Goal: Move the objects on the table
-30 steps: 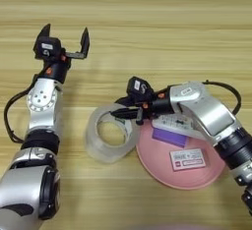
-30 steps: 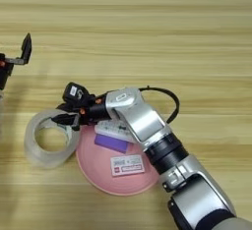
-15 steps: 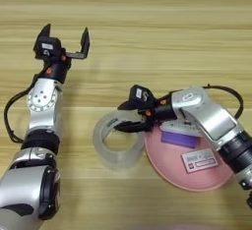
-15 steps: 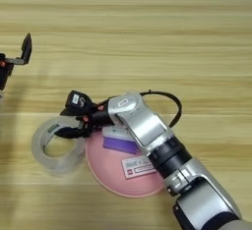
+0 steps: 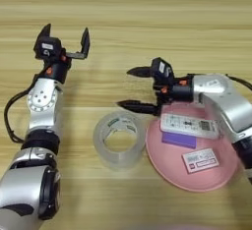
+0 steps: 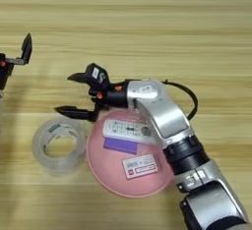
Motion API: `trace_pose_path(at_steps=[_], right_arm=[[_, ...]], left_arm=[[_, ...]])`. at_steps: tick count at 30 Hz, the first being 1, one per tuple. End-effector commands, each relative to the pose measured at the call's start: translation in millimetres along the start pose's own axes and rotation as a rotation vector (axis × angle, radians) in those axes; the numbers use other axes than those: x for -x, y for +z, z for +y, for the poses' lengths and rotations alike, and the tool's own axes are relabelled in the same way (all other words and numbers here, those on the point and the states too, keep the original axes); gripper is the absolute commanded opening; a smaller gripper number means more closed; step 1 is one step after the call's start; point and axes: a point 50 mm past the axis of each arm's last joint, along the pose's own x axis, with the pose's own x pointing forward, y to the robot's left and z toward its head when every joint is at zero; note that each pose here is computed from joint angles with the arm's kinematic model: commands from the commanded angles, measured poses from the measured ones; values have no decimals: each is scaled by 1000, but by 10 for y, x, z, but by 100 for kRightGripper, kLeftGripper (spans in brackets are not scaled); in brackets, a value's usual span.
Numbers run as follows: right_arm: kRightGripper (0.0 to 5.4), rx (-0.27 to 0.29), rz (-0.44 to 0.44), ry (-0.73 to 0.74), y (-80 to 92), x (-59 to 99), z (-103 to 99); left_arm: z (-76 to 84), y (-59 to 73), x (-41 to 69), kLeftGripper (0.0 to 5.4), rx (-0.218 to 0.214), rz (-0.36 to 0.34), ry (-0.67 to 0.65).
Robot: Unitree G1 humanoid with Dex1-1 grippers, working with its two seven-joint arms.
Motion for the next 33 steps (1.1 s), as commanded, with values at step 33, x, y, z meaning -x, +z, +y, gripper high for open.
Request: trace_pose_path(at_steps=[33], right_arm=[[534, 162, 157, 236, -409, 1257, 224]], left_arm=[[40, 82, -72, 540, -27, -26, -25]])
